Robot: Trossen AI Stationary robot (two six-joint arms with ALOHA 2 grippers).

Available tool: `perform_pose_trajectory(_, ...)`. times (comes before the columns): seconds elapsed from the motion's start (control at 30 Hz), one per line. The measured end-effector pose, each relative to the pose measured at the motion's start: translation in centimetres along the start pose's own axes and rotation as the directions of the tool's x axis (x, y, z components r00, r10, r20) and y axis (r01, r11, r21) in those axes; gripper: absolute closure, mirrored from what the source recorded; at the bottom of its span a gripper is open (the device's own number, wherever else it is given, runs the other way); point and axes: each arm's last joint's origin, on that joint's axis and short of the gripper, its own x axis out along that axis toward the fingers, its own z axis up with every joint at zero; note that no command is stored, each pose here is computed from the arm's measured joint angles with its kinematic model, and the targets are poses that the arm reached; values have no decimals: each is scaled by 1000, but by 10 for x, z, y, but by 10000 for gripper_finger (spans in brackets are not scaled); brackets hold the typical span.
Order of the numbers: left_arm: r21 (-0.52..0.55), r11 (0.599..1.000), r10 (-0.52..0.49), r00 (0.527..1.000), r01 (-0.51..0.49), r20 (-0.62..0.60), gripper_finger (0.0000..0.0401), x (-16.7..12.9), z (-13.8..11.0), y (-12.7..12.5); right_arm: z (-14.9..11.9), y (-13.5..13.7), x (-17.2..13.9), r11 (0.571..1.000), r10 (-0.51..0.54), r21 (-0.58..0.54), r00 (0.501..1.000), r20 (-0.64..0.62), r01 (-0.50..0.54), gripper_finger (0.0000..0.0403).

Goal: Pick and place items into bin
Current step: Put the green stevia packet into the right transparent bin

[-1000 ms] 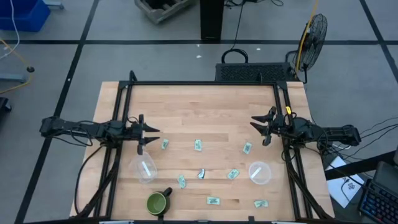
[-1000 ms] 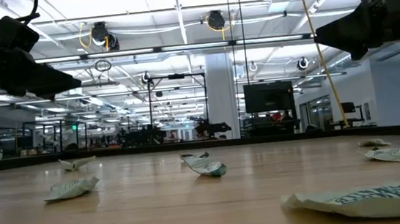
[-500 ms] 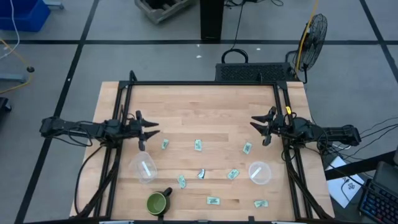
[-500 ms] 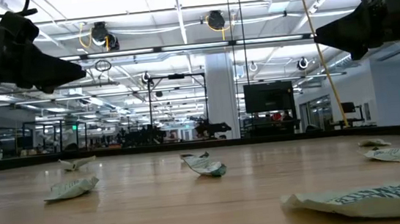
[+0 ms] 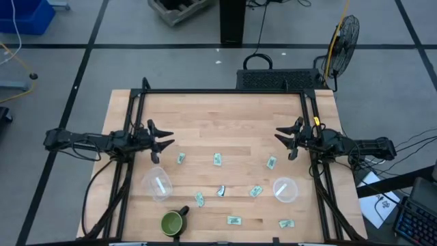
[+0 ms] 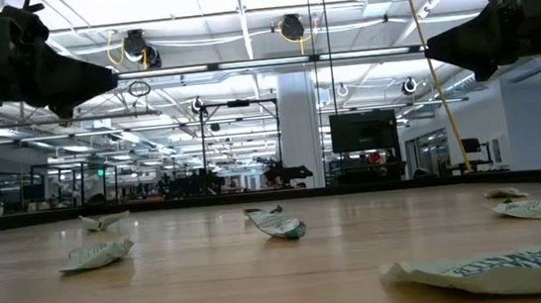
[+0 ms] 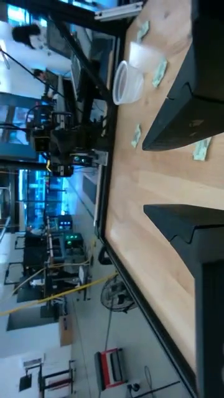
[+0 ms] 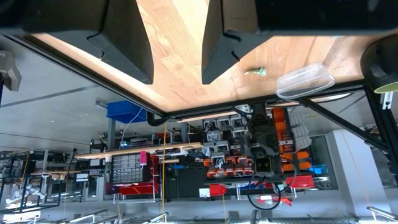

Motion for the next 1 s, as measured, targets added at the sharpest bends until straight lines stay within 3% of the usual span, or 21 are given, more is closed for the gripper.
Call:
perform_pose_trajectory(0.2,-67,998,23,994,-15,110,247,-1,11,1,0,0,0,1000,0,0,1000,0,0,273)
perform_pose_trajectory(0.33,-35,999,-20,994,23,108,247,-1,11,-1,0,0,0,1000,0,1,1000,4,0,273)
perform_pose_trajectory(0.7,-29,999,-11,994,14,109,247,-1,11,0,1,0,0,1000,0,3,1000,9,0,273)
perform_pose_trajectory(0.77,-30,1000,-7,991,11,135,247,-1,14,0,8,0,0,1000,6,23,997,80,-8,273)
perform_pose_trajectory(0.9,-53,999,6,995,0,101,247,0,24,1,23,5,-2,989,137,-79,966,219,-123,273)
perform_pose_trajectory(1.0,-52,998,32,999,-31,21,247,5,41,2,23,7,0,980,180,-123,964,195,-158,273)
